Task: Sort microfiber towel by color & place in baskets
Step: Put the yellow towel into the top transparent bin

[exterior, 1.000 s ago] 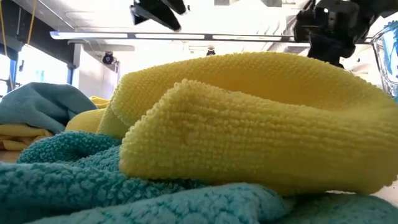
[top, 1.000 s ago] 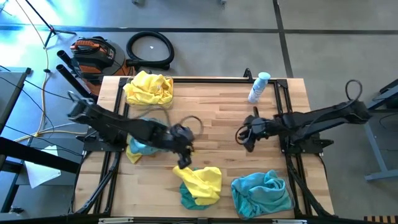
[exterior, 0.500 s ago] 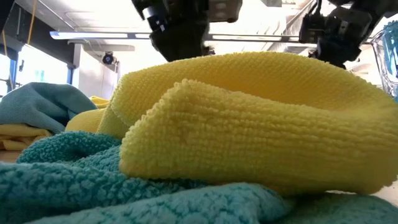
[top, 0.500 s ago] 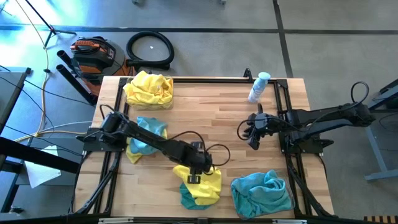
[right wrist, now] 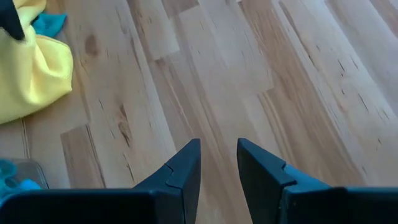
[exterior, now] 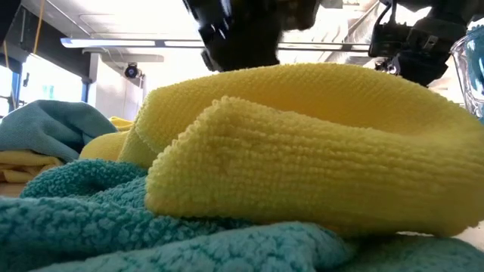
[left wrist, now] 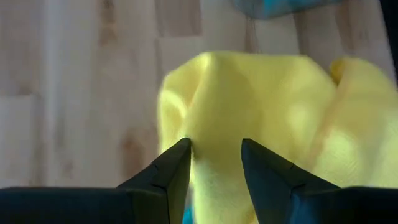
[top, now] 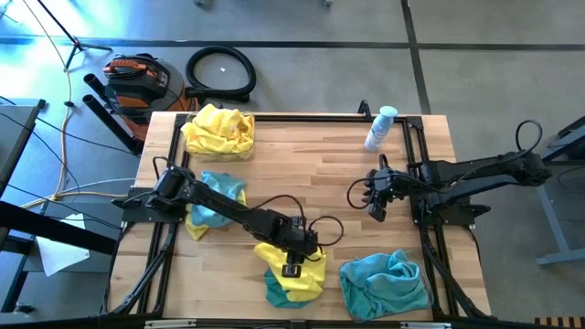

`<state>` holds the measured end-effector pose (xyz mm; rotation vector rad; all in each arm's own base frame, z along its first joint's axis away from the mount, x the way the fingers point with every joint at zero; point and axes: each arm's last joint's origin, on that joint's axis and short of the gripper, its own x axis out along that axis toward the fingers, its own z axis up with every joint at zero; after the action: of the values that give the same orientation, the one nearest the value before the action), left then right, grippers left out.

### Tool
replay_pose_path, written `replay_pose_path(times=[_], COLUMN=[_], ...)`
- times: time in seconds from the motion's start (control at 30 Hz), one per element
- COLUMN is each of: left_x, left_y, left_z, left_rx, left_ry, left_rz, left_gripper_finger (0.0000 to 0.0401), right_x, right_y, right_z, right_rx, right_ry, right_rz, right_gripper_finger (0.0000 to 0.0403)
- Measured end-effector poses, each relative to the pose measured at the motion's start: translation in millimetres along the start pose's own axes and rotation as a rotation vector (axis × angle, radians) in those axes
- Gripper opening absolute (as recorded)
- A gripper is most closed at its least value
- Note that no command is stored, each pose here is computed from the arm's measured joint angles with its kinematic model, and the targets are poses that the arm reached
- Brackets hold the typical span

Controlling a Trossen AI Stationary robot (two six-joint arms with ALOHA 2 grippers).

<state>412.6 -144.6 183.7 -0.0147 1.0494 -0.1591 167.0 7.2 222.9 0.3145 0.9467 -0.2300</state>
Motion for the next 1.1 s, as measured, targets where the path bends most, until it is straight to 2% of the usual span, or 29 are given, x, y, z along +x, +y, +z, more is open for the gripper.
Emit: replay_pose_path(times=[0.13,0.23,0.3,0.4,0.43,0.5,0.77,0.97,1.1], left_x=[24,27,21,1,-8,-29,-139,-230,-281], left_y=[-4,-7,-9,-9,-8,-3,21,44,65], left_z=[-9,-13,-11,-5,-4,2,9,-5,-27], left_rx=[0.003,-0.039,-0.047,-0.035,-0.03,-0.038,-0.078,-0.091,-0.152], left_ry=[0.056,0.083,0.063,0.041,0.034,0.005,-0.165,-0.335,-0.388], left_rz=[-0.039,-0.028,-0.002,0.043,0.053,0.064,0.243,0.432,0.609], left_gripper_finger=[0.0131,0.0122,0.0101,0.0046,0.0025,0.0008,0.0003,0.0001,0.0001], right_x=[0,0,0,0,0,0,0,0,0], right_y=[0,0,0,0,0,0,1,1,1], right_z=[0,0,0,1,1,1,2,3,3], right_rx=[-0.015,-0.021,-0.033,-0.035,-0.035,-0.035,-0.014,-0.006,0.013], right_ry=[-0.003,-0.004,-0.003,-0.008,-0.012,-0.015,-0.027,-0.035,-0.037], right_rz=[0.001,0.001,0.0,-0.005,-0.008,-0.007,-0.003,0.0,-0.003], right_gripper_finger=[0.0099,0.0099,0.0099,0.0099,0.0099,0.0099,0.0099,0.0099,0.0099])
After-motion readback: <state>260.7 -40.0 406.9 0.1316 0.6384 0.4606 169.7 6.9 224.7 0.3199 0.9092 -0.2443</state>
